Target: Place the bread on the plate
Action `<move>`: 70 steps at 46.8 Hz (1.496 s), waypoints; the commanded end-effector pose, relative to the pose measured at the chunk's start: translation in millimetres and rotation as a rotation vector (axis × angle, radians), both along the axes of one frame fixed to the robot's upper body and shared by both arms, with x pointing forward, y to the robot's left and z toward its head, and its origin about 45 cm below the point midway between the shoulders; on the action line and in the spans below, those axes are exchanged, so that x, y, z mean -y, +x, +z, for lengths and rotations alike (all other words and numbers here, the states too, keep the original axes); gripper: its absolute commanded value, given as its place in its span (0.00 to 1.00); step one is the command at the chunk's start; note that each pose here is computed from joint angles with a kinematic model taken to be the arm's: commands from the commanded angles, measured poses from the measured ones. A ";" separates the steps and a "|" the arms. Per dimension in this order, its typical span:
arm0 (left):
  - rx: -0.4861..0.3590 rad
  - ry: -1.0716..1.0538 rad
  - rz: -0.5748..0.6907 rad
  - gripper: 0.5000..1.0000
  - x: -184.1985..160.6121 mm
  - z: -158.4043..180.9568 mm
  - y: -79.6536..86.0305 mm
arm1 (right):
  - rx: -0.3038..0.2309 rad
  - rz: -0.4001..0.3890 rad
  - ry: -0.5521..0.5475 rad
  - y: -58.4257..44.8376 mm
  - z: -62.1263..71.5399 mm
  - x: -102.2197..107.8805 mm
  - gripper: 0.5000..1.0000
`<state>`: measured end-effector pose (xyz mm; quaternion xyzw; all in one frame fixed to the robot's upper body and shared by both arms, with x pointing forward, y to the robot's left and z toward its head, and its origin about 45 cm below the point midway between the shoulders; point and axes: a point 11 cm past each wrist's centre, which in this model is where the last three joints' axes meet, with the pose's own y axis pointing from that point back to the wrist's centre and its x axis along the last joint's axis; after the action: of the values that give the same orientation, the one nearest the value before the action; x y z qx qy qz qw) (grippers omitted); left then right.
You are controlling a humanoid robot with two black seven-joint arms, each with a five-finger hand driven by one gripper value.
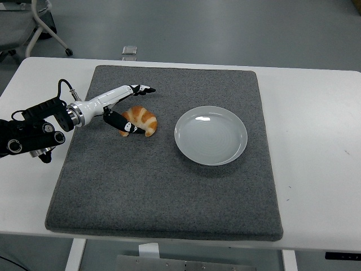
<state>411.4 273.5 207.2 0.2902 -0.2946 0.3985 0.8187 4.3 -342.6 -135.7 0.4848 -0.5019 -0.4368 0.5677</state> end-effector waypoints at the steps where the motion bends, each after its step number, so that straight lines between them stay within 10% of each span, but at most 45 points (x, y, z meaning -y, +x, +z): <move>1: -0.003 0.007 0.009 0.98 -2.2 -4.1 0.8 | 0.000 0.000 -0.001 0.0 0.0 0.1 0.86; 24: 0.023 0.044 0.018 0.86 -3.6 -18.9 0.0 | 0.000 0.000 -0.002 0.1 0.1 0.6 0.86; 45: 0.023 0.049 0.019 0.00 -4.9 -19.3 0.3 | 0.002 0.000 -0.002 1.0 0.1 0.6 0.86; 70: 0.062 0.034 0.027 0.00 -8.3 -1.8 7.8 | 0.002 -0.001 -0.002 1.0 0.1 0.6 0.86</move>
<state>418.7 280.5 204.5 0.2957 -0.3226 0.4109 0.7998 5.3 -343.2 -135.6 0.4843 -0.5033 -0.4361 0.5674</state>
